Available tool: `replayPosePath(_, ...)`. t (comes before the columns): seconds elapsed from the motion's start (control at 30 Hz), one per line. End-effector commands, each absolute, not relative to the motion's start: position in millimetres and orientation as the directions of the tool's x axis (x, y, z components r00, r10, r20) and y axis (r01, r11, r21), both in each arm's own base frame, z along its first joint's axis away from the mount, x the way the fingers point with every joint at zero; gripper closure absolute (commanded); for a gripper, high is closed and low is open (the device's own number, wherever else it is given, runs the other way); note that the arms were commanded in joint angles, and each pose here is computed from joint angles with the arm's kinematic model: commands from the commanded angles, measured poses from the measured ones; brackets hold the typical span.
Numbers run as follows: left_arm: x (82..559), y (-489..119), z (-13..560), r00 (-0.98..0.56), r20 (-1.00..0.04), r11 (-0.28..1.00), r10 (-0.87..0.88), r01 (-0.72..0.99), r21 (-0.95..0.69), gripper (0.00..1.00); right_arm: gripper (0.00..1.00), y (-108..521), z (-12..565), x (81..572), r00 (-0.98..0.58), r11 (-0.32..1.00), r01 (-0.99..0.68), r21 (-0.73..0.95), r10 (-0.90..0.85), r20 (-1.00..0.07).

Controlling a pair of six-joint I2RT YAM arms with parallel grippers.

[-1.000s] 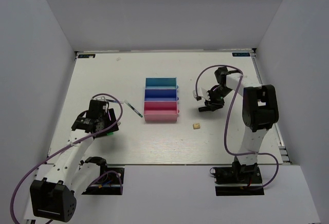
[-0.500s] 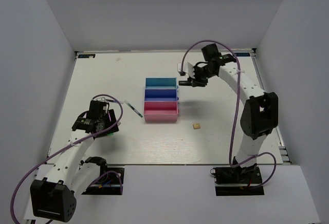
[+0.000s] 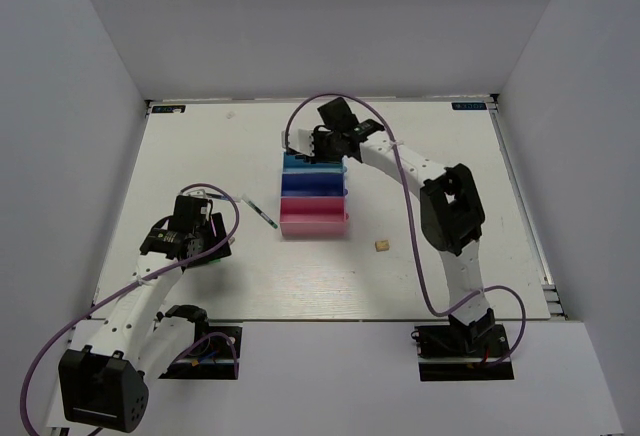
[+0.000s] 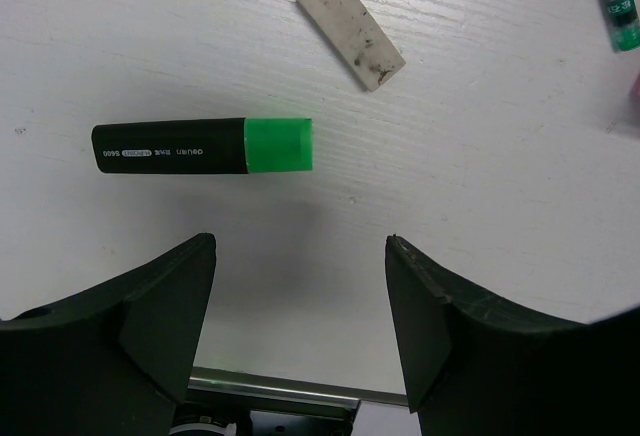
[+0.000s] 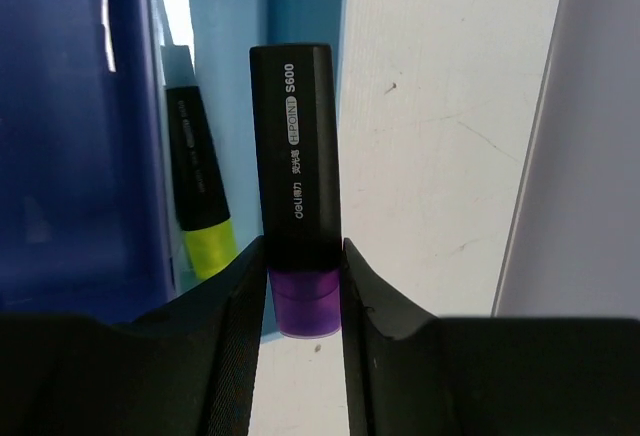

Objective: Sort the stationery into containers
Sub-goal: Place the pen in the storage box.

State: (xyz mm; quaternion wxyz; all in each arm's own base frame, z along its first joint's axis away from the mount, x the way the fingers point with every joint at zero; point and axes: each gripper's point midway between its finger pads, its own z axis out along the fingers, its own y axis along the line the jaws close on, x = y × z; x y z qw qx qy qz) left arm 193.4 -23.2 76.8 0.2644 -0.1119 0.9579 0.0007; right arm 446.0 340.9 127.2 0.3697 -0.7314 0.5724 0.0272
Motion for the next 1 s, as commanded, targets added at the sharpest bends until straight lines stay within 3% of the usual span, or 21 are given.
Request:
replayPosePath(0.0,193,-22,77,-0.830,-0.520,0.977,-0.202,-0.207,-0.050,0.21,1.00,351,155,480,0.348,0.004,-0.773,-0.634,-0.834,-0.429)
replayPosePath(0.1,193,-22,78,-0.831,-0.519,0.977,-0.202,-0.205,-0.052,0.21,0.93,352,143,480,0.342,-0.016,-0.781,-0.625,-0.848,-0.406)
replayPosePath(0.23,193,-22,77,-0.833,-0.516,0.978,-0.200,-0.204,-0.050,0.21,0.65,351,136,474,0.333,-0.025,-0.798,-0.602,-0.850,-0.407)
replayPosePath(0.67,191,-21,73,-0.844,-0.496,0.976,-0.205,-0.214,-0.039,0.21,0.51,346,133,453,0.281,-0.010,-0.855,-0.518,-0.849,-0.447)
replayPosePath(0.77,192,-23,72,-0.839,-0.495,0.971,-0.226,-0.232,-0.051,0.28,0.51,343,146,451,0.259,0.026,-0.857,-0.515,-0.843,-0.472)
replayPosePath(0.83,193,-26,73,-0.828,-0.494,0.963,-0.264,-0.260,-0.079,0.53,0.56,344,176,446,0.244,0.086,-0.845,-0.528,-0.816,-0.524)
replayPosePath(0.9,193,-30,75,-0.809,-0.485,0.942,-0.333,-0.314,-0.123,0.70,0.92,338,193,448,0.098,0.275,-0.840,-0.469,-0.772,-0.628)
replayPosePath(0.93,195,-34,78,-0.760,-0.474,0.894,-0.444,-0.409,-0.182,0.75,1.00,330,219,440,0.022,0.392,-0.814,-0.428,-0.716,-0.698)
replayPosePath(0.97,195,-32,78,-0.739,-0.476,0.876,-0.477,-0.445,-0.186,0.80,1.00,314,216,442,-0.053,0.469,-0.771,-0.431,-0.721,-0.691)
